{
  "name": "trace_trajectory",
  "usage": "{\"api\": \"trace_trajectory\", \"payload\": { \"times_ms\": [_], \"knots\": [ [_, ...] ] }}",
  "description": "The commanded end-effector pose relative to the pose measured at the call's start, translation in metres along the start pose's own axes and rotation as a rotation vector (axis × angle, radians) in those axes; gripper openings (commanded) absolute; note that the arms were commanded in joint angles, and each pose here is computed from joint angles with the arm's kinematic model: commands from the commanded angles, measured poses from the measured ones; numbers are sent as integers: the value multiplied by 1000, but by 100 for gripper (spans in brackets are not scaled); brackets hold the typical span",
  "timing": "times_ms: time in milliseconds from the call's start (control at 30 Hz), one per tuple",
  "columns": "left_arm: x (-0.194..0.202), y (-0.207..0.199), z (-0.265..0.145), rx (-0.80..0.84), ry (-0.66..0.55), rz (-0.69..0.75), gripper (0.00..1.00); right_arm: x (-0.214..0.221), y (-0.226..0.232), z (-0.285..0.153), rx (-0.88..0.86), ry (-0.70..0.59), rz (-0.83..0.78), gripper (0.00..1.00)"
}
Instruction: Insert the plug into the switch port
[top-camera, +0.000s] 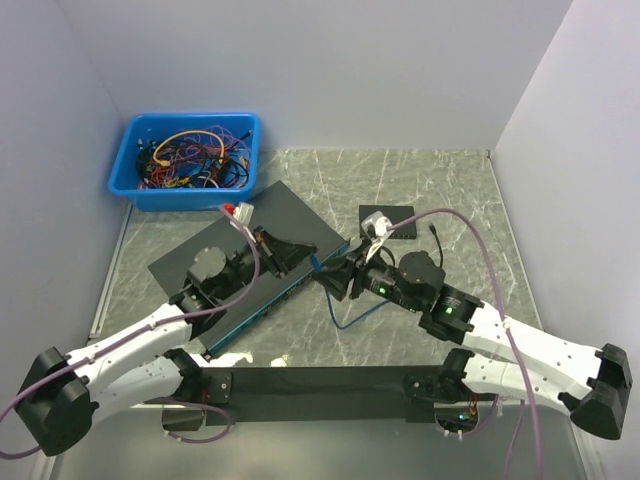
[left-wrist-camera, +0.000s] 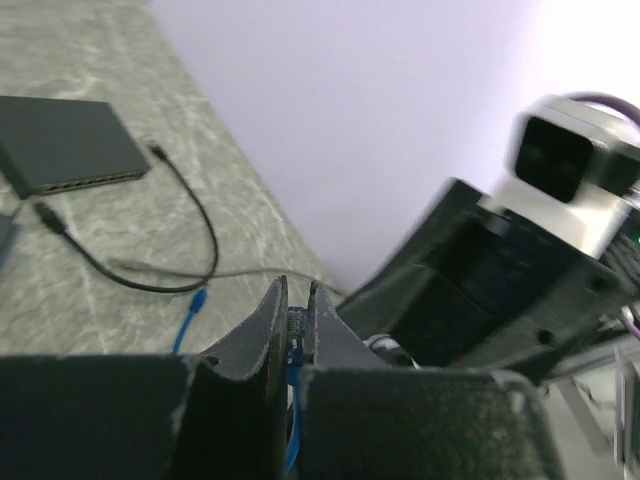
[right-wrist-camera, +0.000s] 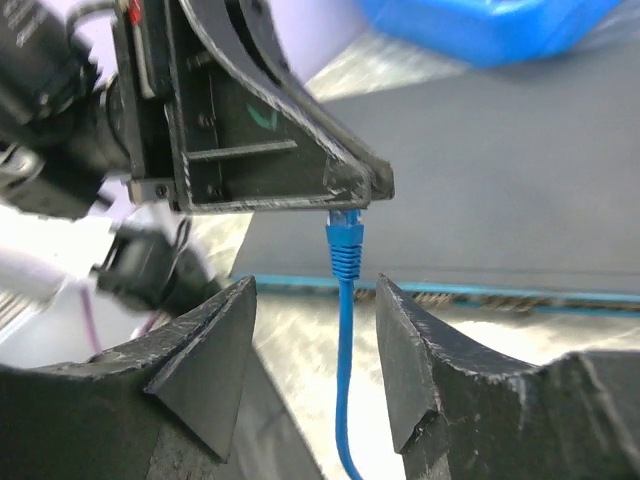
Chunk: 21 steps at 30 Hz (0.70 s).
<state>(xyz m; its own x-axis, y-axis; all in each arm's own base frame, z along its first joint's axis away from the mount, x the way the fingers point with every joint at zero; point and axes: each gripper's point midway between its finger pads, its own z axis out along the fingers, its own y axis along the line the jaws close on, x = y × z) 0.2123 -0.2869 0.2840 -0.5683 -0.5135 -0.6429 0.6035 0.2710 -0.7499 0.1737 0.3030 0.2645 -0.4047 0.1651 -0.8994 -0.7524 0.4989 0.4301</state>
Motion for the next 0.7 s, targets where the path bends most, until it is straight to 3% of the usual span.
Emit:
{"api": "trace_trajectory", "payload": {
  "times_ms": [0, 267, 667],
  "knots": [
    [-9, 14, 4, -171, -14, -74, 0, -30, -11, -9, 149, -58, -77, 58],
    [0, 15, 16, -250, 25, -92, 0, -19, -16, 9, 303, 15, -206, 51],
    [3, 23, 10, -275, 15, -73, 0, -10, -27, 27, 417, 57, -241, 42]
  ]
}}
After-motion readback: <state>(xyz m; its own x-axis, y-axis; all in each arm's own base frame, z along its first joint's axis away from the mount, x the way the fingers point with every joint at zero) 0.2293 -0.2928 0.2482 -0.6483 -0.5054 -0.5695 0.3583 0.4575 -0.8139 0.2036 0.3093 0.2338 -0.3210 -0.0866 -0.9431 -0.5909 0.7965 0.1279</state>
